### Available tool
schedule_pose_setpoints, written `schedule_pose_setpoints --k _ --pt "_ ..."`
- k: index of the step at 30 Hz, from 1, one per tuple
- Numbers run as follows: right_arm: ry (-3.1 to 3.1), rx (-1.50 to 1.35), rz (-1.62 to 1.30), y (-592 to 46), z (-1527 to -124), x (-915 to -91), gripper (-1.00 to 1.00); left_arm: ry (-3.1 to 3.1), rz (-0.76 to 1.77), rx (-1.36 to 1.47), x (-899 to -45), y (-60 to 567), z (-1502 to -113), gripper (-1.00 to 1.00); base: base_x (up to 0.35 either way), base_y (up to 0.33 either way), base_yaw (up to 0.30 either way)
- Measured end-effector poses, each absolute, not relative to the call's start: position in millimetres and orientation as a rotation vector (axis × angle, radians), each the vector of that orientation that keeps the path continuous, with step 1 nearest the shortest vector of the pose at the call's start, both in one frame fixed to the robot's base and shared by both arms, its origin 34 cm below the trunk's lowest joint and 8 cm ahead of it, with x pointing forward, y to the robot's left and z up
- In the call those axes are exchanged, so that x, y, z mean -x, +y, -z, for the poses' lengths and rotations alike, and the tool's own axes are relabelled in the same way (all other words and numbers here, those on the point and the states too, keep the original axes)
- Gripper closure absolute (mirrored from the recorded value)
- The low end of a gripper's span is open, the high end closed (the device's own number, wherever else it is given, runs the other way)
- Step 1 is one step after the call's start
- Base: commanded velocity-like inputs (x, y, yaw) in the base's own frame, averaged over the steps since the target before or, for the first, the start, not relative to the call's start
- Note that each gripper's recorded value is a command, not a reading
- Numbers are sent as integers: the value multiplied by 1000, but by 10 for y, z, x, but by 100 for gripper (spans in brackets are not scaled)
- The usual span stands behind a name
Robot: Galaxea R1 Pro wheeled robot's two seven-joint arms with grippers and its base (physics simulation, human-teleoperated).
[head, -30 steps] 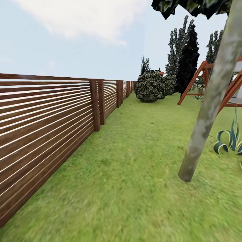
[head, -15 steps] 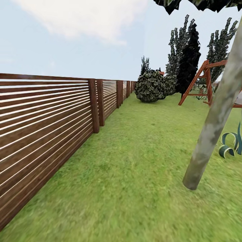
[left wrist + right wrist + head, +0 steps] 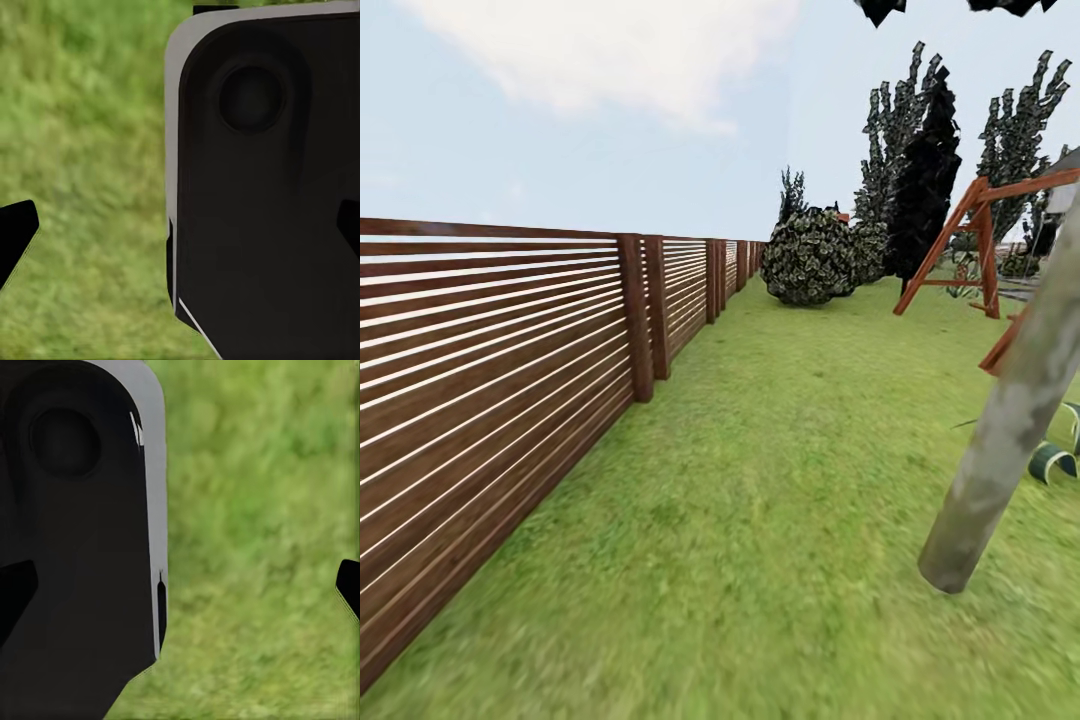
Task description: Take the three Easter eggs out of the wicker basket on the lawn in the garden, then place them on the lawn next to a single tree (choose any tree) so that all three eggs are next to the same tree and none are left in the basket.
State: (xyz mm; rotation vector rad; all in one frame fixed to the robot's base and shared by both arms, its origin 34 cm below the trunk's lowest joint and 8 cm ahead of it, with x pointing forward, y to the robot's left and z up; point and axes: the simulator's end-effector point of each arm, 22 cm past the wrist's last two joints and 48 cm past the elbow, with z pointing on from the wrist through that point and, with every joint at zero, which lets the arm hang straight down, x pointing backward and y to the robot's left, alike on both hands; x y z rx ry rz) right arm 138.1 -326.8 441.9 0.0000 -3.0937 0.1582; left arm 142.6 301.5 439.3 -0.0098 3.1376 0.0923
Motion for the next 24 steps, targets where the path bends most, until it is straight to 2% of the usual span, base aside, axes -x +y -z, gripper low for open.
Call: schedule_pose_setpoints --k 24 --pt "-3094 0 -158 -3268 -4419 -1380 -100 3137 -92 10 -1426 3015 -4393 -100 335 0 0"
